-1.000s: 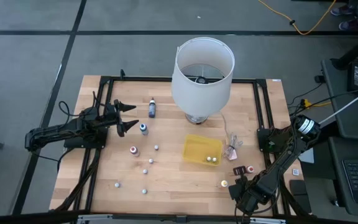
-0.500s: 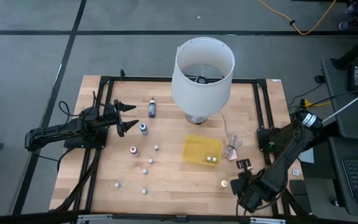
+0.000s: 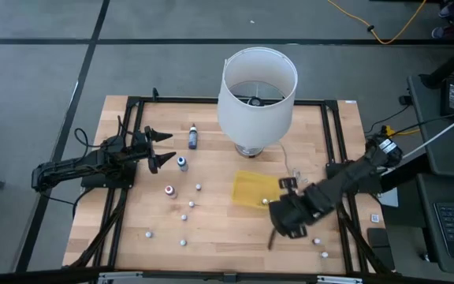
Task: Pick & Place food coloring
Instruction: Put the purple food coloring bottle into the yellow bin
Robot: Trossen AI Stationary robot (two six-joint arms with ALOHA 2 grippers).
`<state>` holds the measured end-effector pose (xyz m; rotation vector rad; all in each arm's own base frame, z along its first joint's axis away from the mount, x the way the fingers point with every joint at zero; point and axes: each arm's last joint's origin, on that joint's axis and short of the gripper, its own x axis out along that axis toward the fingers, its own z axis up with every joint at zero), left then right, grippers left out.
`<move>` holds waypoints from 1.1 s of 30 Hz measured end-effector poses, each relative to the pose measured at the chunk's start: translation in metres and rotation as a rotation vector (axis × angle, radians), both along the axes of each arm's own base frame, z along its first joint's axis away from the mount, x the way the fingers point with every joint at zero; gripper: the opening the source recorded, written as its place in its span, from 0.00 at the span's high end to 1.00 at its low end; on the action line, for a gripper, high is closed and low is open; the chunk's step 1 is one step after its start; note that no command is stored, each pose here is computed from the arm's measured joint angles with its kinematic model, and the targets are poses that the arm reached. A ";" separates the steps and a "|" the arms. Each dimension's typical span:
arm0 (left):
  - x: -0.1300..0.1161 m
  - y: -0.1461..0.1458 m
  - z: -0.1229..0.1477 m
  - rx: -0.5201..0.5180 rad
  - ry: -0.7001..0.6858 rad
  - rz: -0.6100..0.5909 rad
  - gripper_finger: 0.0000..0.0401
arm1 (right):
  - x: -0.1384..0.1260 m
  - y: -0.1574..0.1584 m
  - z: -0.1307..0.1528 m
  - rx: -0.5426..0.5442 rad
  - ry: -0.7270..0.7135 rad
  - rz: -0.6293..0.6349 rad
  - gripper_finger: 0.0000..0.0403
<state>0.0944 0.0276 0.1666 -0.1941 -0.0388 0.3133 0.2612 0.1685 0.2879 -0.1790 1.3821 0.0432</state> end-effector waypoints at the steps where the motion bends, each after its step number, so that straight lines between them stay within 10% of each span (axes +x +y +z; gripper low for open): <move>1: 0.000 0.000 0.000 0.000 0.000 0.000 0.03 | 0.006 -0.004 -0.002 -0.001 -0.003 -0.004 0.83; 15: 0.000 0.000 0.000 0.000 0.000 0.000 0.03 | 0.070 -0.032 -0.044 0.036 -0.056 -0.052 0.83; 33: 0.000 0.000 0.000 0.000 0.000 0.000 0.03 | 0.080 -0.046 -0.087 0.002 0.037 -0.132 0.81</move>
